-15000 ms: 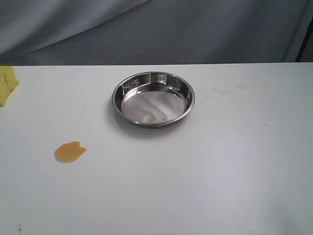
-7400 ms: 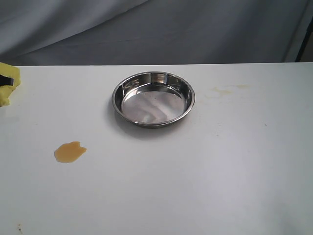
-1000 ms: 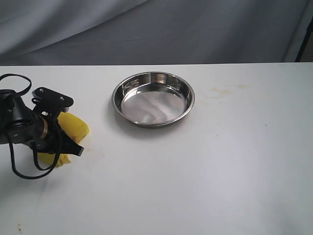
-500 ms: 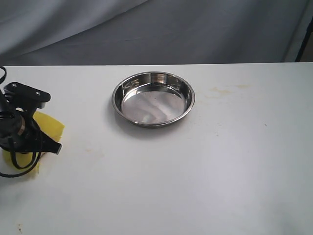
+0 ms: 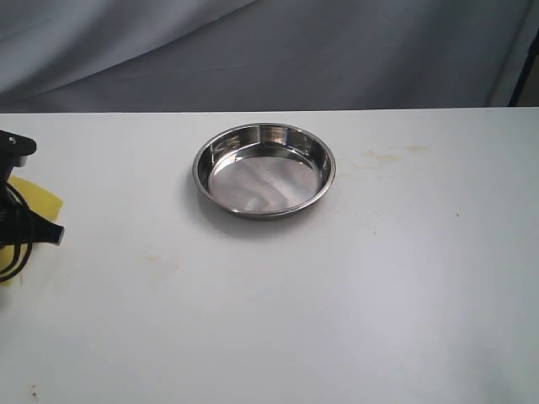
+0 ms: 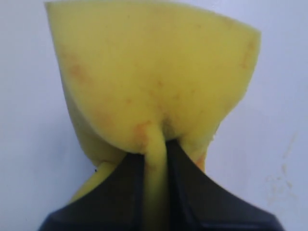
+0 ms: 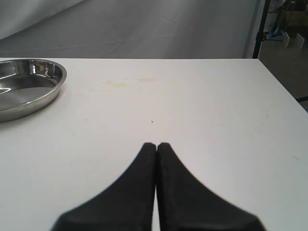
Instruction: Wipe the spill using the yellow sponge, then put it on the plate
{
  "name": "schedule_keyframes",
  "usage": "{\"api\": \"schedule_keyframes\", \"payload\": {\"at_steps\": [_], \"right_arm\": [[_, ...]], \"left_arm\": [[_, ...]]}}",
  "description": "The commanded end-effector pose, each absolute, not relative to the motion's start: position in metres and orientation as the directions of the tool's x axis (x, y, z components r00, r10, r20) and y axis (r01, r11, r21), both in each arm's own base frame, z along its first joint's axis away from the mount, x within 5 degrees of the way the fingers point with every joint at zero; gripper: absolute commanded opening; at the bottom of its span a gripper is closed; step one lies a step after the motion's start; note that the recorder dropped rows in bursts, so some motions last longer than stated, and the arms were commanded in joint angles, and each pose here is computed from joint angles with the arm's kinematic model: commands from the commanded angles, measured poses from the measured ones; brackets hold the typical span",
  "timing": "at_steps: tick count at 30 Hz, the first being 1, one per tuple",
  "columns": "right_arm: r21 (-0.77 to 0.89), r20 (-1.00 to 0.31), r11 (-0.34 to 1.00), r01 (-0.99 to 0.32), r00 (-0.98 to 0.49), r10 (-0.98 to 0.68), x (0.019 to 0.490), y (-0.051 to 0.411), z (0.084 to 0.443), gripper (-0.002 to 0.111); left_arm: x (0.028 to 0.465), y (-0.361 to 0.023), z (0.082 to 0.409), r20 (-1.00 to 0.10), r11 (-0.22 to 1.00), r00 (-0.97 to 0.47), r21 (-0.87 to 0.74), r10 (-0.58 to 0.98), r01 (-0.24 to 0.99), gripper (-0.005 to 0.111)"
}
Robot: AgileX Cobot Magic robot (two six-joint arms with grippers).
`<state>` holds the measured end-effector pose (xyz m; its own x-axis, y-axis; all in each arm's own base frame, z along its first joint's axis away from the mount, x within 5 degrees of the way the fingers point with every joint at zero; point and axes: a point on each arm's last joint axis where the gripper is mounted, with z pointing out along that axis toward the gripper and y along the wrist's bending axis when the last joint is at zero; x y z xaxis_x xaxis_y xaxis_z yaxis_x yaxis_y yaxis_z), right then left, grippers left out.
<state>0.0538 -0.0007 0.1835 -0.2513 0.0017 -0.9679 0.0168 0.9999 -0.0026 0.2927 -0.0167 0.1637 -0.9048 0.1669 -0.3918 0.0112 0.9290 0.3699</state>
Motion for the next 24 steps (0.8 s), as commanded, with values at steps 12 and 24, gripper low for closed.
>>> {"api": "schedule_keyframes", "payload": {"at_steps": [12,24], "right_arm": [[-0.004,-0.969,1.0,0.015,-0.246,0.0,0.054,-0.001,0.183,0.0],[-0.004,-0.969,1.0,0.015,-0.246,0.0,0.054,-0.001,0.183,0.0]], "left_arm": [[0.29,-0.035,0.11,-0.413,0.989,-0.901,0.12,0.132,0.09,0.0],[0.277,-0.087,0.106,-0.492,0.957,-0.832,0.009,0.256,0.289,0.0]]}}
